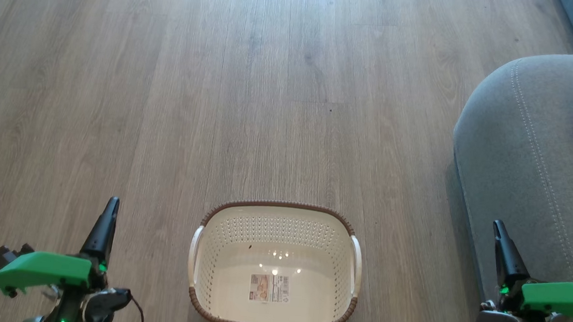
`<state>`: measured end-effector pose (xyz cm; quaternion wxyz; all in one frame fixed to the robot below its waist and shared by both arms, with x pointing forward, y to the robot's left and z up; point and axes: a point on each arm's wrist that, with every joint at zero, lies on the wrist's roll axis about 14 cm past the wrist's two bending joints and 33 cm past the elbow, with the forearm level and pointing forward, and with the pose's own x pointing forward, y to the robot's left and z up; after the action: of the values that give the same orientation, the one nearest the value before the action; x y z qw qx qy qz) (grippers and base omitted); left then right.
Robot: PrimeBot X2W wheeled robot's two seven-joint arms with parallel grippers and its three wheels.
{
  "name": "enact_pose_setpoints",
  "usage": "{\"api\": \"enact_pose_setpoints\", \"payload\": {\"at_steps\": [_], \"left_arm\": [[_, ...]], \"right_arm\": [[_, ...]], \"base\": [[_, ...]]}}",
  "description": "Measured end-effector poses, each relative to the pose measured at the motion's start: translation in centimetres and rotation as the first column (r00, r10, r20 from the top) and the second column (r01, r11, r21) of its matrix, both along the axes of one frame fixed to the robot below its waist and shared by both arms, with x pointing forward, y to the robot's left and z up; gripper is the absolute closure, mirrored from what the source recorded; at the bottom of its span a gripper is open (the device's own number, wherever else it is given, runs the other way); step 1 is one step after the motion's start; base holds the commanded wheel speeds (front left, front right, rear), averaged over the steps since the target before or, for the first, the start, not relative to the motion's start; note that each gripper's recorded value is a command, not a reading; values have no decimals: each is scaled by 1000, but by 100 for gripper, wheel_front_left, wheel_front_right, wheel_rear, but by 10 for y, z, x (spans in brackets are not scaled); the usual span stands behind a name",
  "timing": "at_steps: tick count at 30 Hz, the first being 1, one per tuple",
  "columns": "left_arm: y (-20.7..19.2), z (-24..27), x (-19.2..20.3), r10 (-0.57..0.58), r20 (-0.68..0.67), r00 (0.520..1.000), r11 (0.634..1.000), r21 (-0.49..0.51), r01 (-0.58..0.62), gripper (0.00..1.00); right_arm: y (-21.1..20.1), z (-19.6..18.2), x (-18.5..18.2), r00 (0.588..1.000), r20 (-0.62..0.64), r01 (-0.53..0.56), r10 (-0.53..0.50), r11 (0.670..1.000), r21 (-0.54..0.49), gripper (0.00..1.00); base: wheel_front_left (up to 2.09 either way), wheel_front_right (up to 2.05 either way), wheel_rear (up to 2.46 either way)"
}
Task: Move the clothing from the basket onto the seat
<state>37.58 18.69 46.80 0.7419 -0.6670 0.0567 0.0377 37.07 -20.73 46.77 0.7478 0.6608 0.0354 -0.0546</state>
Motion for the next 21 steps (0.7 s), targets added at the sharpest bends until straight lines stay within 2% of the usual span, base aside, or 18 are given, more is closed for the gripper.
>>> {"api": "enact_pose_setpoints", "payload": {"at_steps": [10, 21], "left_arm": [[0, 11, 2, 6, 41, 999, 994, -107, -2, 100], [1, 11, 2, 10, 42, 999, 994, -110, -5, 100]], "right_arm": [[0, 6, 1, 1000, 29, 5, -8, 993, 120, 100], [0, 7, 1, 999, 31, 4, -8, 992, 125, 100]], "base": [[0, 0, 0], [0, 0, 0]]}}
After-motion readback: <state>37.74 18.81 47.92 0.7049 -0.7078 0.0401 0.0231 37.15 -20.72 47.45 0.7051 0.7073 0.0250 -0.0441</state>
